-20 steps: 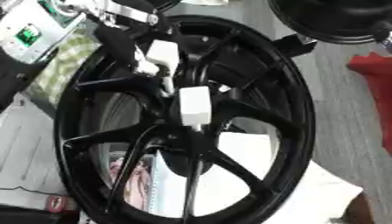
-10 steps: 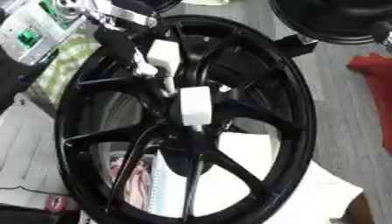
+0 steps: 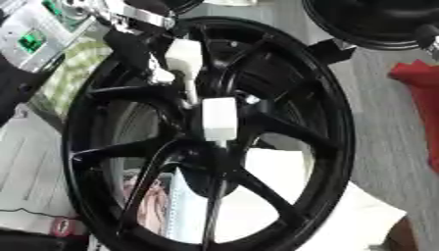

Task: Pull the pin out of the wheel hub.

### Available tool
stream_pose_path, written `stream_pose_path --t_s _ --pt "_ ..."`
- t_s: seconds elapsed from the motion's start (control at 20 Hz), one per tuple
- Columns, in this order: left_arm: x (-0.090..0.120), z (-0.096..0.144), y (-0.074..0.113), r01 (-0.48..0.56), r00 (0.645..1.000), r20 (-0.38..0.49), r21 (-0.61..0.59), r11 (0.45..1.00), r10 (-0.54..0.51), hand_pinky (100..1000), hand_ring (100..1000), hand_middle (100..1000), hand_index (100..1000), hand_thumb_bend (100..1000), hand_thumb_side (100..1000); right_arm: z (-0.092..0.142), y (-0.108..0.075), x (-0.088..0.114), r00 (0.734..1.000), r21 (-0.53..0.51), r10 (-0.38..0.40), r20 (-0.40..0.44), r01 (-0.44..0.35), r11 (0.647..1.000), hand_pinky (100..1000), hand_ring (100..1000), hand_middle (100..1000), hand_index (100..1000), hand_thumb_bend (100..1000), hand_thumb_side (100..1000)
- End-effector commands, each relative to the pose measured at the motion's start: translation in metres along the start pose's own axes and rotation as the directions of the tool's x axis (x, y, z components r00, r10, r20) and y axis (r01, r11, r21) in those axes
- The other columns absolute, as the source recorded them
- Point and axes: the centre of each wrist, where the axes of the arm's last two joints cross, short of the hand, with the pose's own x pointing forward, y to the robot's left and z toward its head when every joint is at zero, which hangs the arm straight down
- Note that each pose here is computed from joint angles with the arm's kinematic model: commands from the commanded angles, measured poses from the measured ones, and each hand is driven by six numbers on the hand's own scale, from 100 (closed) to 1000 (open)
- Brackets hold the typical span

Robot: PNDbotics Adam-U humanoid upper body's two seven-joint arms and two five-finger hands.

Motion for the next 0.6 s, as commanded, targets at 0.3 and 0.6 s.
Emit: stream_pose_path --t_s 0.3,0.6 --pt "0.003 0.030 0.019 -0.030 0.999 -0.016 0.080 0.996 0.031 654 557 435 598 100 333 -0.001 -0.007 0.005 1.000 -0.018 0.013 0.014 -0.013 1.000 877 750 594 743 353 248" --pt "-0.003 0.080 0.039 -0.067 0.997 -0.016 0.208 0.976 0.072 652 525 385 549 100 244 0.000 -0.009 0.004 1.000 -0.031 0.017 0.013 -0.016 0.999 877 750 594 743 356 246"
